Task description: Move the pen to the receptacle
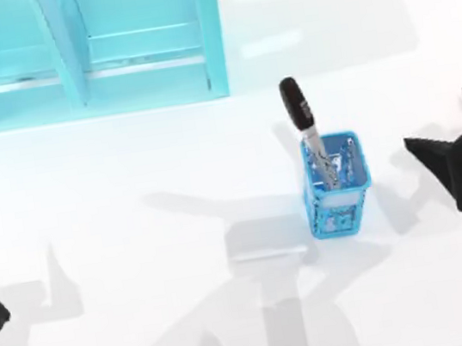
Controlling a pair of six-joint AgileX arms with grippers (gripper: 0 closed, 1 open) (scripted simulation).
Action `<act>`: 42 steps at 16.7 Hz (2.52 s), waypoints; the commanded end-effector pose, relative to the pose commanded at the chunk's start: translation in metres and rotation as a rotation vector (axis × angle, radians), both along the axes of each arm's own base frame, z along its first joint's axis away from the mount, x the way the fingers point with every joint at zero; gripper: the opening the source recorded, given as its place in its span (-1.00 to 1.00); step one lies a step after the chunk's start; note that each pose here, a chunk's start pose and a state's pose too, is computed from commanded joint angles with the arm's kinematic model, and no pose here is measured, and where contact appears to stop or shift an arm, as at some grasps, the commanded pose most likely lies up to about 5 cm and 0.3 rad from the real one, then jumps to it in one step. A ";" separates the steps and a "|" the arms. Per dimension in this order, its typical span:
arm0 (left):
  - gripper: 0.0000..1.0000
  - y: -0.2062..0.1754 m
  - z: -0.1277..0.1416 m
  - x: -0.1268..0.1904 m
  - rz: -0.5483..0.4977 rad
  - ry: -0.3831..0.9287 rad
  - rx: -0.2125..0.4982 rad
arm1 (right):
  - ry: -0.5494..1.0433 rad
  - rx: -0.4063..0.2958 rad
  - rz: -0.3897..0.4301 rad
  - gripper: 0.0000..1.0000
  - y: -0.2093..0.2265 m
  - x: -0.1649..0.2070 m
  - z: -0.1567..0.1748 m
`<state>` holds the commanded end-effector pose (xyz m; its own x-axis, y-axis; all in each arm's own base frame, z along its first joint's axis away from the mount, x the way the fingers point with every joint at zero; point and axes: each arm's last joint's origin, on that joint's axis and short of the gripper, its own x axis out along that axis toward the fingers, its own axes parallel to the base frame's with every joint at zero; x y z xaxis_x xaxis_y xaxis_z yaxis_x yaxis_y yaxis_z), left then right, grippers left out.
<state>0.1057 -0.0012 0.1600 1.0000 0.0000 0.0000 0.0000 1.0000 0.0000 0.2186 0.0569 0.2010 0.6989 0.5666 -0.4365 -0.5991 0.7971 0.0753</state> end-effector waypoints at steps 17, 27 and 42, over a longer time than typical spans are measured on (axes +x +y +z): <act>1.00 0.000 0.000 0.000 0.000 0.000 0.000 | 0.166 0.006 0.206 1.00 0.052 0.065 -0.043; 1.00 0.000 0.000 0.000 0.000 0.000 0.000 | 0.171 0.005 0.206 1.00 0.102 0.096 -0.086; 1.00 0.000 0.000 0.000 0.000 0.000 0.000 | 0.171 0.005 0.206 -1.00 0.102 0.096 -0.086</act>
<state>0.1057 -0.0012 0.1600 1.0000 0.0000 0.0000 0.0000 1.0000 0.0000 0.3144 0.1588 0.1153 0.4850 0.6913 -0.5356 -0.7267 0.6593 0.1929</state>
